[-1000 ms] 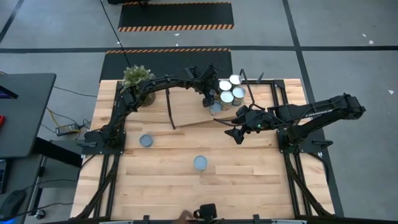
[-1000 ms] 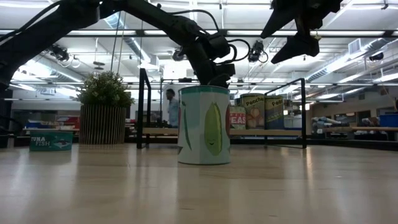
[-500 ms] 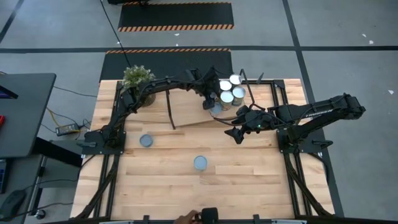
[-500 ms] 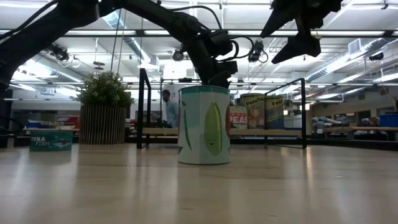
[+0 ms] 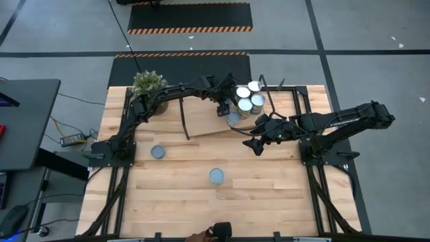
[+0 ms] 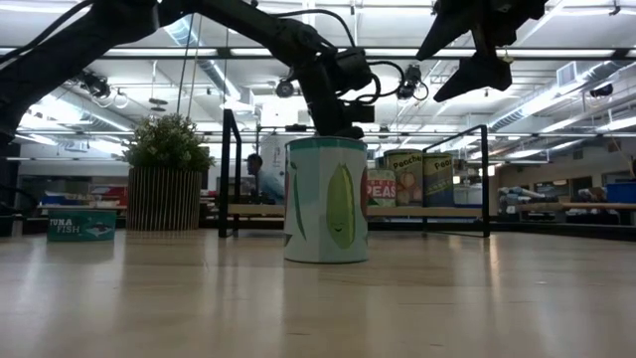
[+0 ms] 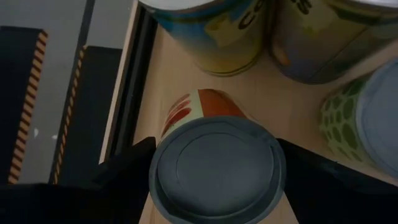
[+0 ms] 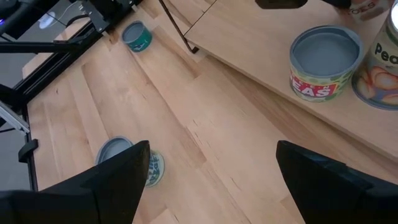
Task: Pick and place cans onto a shelf
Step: Put the canned tomatoes on the shelf
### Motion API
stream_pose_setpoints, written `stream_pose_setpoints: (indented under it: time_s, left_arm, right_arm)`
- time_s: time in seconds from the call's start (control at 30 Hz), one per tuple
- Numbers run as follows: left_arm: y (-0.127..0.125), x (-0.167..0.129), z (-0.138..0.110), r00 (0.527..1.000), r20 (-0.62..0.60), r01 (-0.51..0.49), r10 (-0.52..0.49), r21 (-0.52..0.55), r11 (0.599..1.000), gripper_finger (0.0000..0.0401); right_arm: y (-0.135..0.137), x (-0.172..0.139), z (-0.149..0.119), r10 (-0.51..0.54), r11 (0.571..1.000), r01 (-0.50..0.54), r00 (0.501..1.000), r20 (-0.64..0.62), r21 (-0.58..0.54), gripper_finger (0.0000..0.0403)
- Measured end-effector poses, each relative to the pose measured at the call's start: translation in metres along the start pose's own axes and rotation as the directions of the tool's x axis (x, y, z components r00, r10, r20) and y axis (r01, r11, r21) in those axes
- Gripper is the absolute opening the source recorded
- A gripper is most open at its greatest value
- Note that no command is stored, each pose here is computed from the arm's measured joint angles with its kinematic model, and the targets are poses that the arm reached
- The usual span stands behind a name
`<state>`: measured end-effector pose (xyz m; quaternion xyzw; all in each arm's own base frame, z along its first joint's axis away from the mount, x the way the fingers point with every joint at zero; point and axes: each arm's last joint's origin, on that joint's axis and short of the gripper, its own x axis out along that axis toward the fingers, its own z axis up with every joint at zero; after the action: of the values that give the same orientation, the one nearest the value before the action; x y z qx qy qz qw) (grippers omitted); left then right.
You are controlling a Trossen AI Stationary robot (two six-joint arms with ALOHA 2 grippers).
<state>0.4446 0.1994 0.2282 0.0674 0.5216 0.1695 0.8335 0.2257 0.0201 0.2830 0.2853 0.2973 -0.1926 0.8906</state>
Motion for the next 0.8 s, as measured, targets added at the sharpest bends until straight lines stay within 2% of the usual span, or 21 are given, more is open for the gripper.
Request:
stream_pose_setpoints:
  time_s: [0.47, 0.8]
  left_arm:
    - [-0.011, -0.001, -0.001, 0.999, -0.035, 0.003, -0.002, 0.026, 1.000, 0.0317]
    - [-0.011, -0.001, 0.000, 0.998, -0.049, -0.042, 0.043, 0.023, 0.999, 0.0321]
  right_arm:
    - [0.000, 0.000, 0.000, 0.000, 1.000, 0.000, 1.000, 0.000, 0.008, 0.0356]
    - [0.001, 0.000, 0.001, 0.012, 1.000, -0.012, 1.000, 0.012, 0.013, 0.0356]
